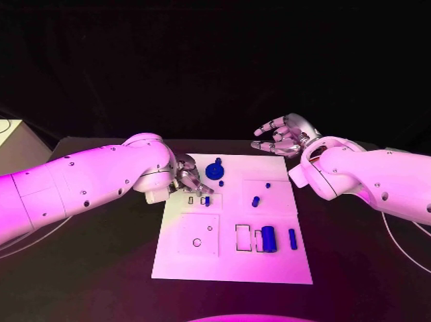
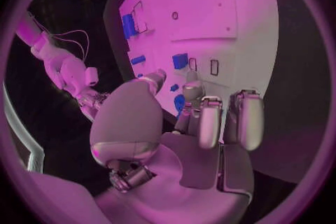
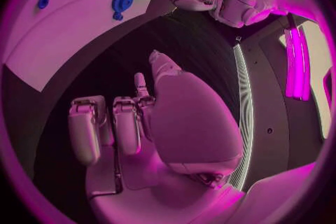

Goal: Assemble the parts on the task board

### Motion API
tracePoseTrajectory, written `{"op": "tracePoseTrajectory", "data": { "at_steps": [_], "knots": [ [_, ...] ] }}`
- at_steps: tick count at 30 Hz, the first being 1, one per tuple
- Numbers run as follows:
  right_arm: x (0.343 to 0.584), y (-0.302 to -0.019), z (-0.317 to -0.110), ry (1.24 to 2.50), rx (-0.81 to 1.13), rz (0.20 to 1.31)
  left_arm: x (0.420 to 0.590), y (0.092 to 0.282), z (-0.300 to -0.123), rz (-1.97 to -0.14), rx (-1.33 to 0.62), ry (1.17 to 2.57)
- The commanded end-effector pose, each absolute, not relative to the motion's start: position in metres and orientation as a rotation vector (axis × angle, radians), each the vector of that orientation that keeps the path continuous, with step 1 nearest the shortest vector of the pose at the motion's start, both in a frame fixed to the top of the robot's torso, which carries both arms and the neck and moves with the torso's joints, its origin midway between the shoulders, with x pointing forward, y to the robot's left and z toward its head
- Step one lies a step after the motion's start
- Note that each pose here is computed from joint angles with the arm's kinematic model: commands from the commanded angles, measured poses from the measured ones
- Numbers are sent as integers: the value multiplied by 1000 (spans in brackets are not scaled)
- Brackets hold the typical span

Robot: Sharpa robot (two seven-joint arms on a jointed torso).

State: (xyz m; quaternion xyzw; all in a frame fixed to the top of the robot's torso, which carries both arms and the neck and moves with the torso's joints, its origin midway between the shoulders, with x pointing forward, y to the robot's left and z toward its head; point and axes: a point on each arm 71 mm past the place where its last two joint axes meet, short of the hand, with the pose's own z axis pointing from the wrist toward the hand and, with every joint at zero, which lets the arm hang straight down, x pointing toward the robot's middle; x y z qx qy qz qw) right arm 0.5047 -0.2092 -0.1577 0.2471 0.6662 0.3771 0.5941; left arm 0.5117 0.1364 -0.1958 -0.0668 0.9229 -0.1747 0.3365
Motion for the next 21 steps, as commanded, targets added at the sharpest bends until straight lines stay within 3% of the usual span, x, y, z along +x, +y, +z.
{"op": "tracePoseTrajectory", "data": {
  "at_steps": [1, 21],
  "knots": [
    [505, -208, -158, 1567, 556, 874, 511, 135, -197, -404, -98, 2443],
    [506, -208, -159, 1581, 556, 868, 511, 125, -202, -405, -65, 2487]
  ]
}}
